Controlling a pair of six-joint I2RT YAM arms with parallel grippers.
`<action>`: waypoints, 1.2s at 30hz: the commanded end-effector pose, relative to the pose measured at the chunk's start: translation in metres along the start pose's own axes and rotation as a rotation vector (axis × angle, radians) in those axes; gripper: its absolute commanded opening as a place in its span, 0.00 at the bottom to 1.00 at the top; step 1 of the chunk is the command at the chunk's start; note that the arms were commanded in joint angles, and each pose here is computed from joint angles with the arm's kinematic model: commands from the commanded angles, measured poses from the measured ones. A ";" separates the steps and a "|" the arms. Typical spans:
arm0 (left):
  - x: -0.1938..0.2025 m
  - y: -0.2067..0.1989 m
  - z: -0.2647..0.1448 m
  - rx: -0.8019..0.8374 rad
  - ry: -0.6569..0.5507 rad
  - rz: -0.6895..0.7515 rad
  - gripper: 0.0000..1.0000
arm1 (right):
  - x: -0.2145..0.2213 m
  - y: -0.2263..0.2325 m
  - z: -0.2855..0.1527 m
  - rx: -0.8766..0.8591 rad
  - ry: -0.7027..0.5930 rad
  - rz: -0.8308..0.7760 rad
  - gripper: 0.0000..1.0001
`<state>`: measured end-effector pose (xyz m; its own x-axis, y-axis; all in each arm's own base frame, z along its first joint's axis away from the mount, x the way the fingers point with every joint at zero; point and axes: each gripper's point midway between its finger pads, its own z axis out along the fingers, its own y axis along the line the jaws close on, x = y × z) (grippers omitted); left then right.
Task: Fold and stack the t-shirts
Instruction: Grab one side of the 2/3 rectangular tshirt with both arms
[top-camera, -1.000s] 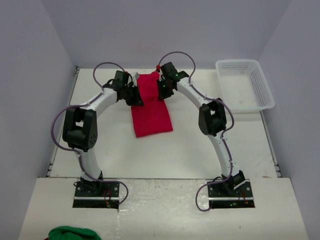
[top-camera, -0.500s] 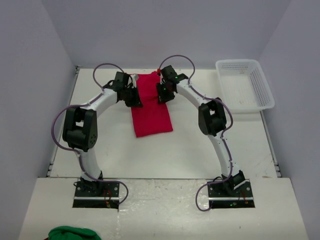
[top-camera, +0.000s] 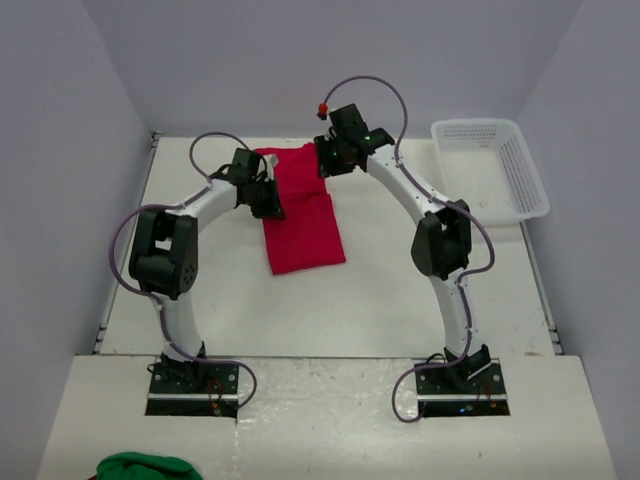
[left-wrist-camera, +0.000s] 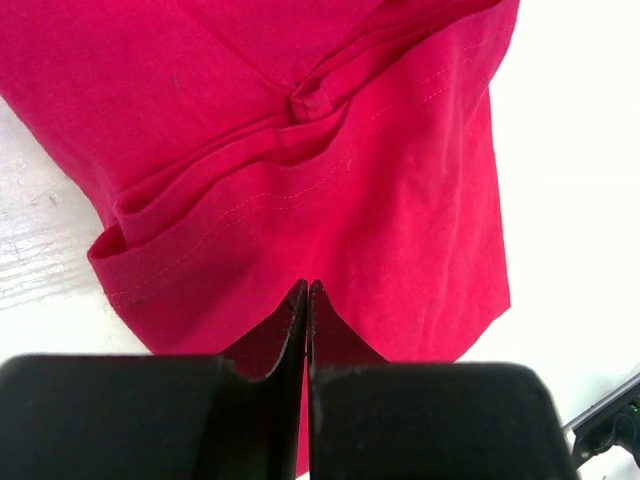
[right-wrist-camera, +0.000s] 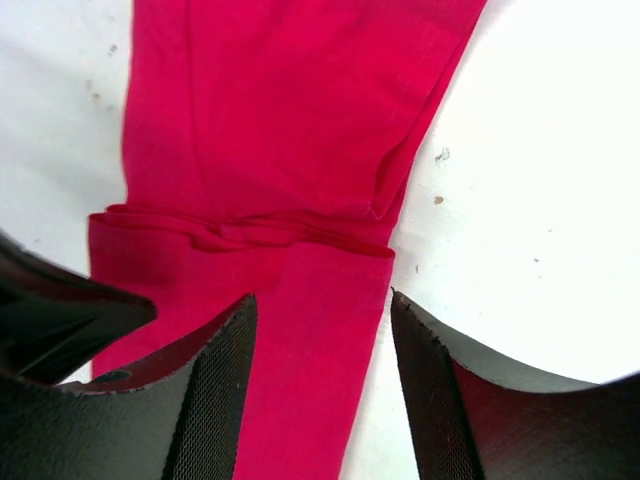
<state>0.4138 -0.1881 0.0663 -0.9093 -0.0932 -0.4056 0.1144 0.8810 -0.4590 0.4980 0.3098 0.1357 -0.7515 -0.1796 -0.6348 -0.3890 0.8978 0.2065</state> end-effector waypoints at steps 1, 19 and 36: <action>-0.015 -0.011 -0.015 0.010 -0.091 0.053 0.00 | -0.012 0.003 -0.045 0.018 -0.050 0.006 0.29; -0.010 -0.002 0.007 -0.092 -0.070 0.026 0.00 | 0.068 0.032 -0.017 -0.127 0.153 0.030 0.00; 0.003 0.018 0.032 -0.151 0.005 -0.001 0.00 | 0.120 0.033 0.039 -0.174 0.337 0.095 0.00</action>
<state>0.4184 -0.1873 0.0252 -0.9209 -0.0739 -0.3828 0.0663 0.9378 -0.3408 0.4229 0.3289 0.0341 -0.8989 -0.2544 -0.3567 -0.3827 0.8522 0.3568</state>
